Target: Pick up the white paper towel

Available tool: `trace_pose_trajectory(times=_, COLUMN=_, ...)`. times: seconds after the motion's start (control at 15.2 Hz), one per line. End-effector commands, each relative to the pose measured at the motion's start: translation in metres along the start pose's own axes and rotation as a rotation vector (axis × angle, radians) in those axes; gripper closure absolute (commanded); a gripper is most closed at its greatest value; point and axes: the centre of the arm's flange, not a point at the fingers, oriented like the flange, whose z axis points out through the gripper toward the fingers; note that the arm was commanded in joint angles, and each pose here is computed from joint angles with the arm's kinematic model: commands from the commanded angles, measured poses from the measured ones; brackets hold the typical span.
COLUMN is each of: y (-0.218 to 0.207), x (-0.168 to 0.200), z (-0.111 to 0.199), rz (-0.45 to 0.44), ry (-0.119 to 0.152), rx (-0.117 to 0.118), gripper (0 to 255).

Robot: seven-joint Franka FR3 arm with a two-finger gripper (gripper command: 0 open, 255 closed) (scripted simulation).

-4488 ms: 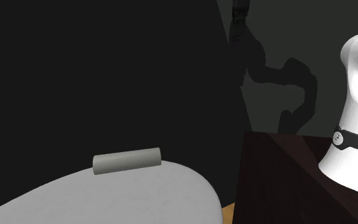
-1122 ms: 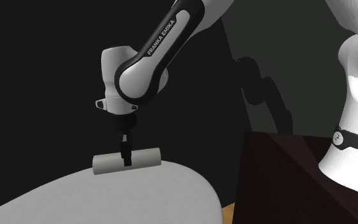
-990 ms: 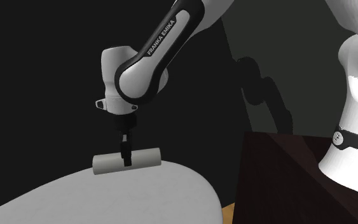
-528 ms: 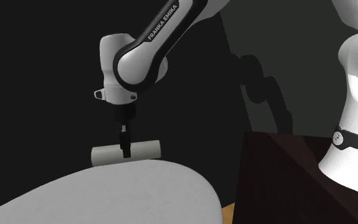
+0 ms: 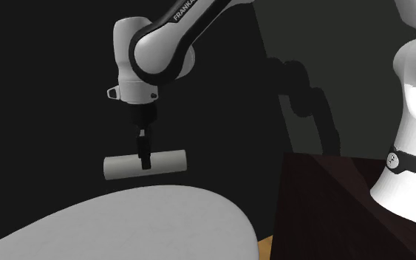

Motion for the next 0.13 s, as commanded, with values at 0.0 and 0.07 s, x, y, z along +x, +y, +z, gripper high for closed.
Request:
trace_pose_trajectory(times=0.0, y=0.0000, x=0.0005, z=-0.0070, rz=0.000, ry=0.000, rx=0.000, gripper=255)
trace_pose_trajectory(times=0.07, y=0.0000, x=0.0006, z=-0.0070, rz=0.000, ry=0.000, rx=0.000, gripper=255)
